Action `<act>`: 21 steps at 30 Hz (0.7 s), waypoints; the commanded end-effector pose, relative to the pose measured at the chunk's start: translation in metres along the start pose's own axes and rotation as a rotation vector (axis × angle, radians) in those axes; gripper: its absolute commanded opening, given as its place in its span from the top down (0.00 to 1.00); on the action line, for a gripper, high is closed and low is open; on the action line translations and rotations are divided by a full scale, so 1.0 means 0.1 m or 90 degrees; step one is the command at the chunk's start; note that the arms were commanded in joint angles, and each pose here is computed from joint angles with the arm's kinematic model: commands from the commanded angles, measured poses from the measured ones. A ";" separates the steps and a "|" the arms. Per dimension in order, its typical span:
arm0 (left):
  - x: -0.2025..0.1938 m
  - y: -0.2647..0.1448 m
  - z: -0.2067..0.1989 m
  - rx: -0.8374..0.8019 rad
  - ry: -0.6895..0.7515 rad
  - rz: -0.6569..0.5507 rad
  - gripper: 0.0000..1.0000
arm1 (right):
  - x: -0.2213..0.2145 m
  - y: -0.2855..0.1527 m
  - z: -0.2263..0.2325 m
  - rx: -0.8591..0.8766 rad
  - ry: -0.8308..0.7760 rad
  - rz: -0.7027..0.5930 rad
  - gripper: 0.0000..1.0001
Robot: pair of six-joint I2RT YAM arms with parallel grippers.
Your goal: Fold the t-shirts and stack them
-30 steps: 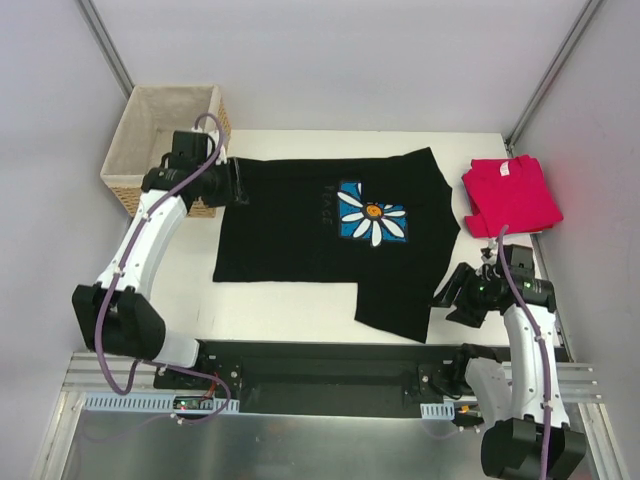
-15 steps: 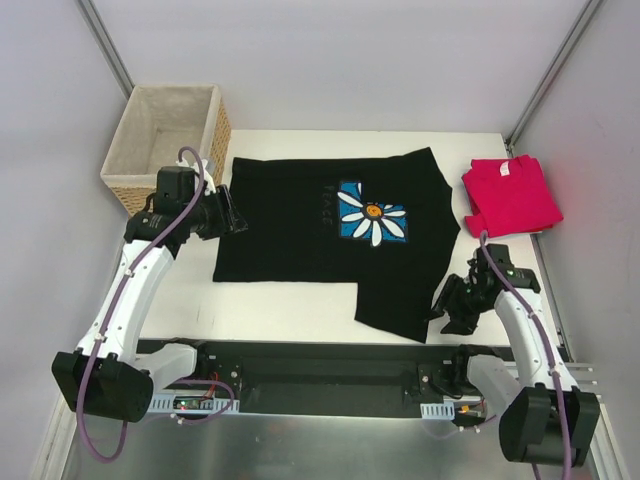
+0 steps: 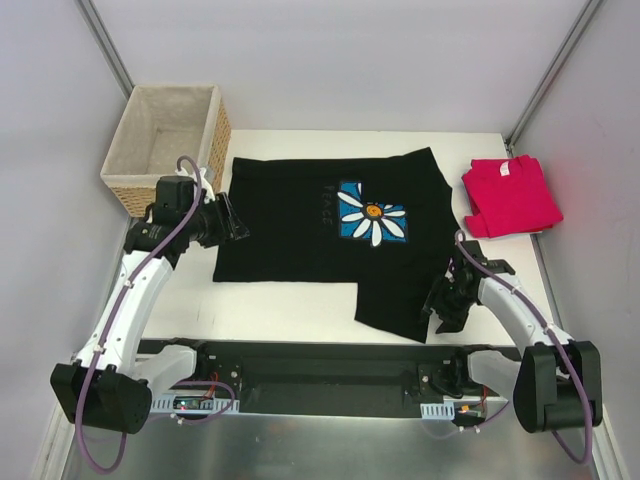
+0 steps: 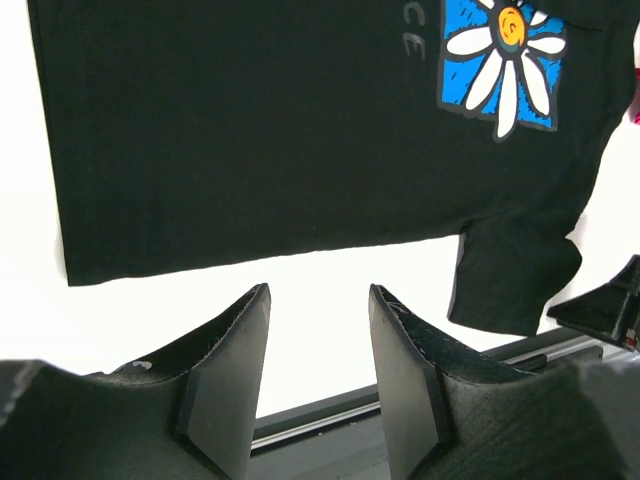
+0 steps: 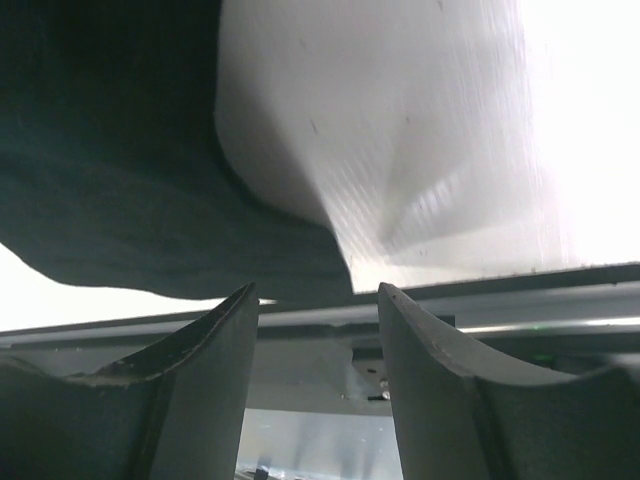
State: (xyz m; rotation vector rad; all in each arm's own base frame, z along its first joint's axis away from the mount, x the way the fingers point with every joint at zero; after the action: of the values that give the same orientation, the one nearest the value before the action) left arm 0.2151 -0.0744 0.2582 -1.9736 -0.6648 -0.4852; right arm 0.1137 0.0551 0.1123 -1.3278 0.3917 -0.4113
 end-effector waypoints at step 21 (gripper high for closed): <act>0.03 -0.22 -0.06 -0.006 -0.007 -0.069 0.55 | 0.17 0.29 0.21 0.010 -0.028 0.011 0.86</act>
State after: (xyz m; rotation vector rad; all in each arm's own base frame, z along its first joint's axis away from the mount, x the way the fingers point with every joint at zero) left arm 0.1996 -0.0729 0.2676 -1.9781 -0.7264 -0.5371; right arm 0.1298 0.0595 0.0913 -1.3923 0.3999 -0.3480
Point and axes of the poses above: each gripper's point midway between its finger pads, its own y axis out along the fingers, its own z axis along the line the jaws close on, x = y × z, the point moved 8 cm from there along -y, back along the fingers, and after that the axes turned 4 degrees about y, right-handed, at the moved point
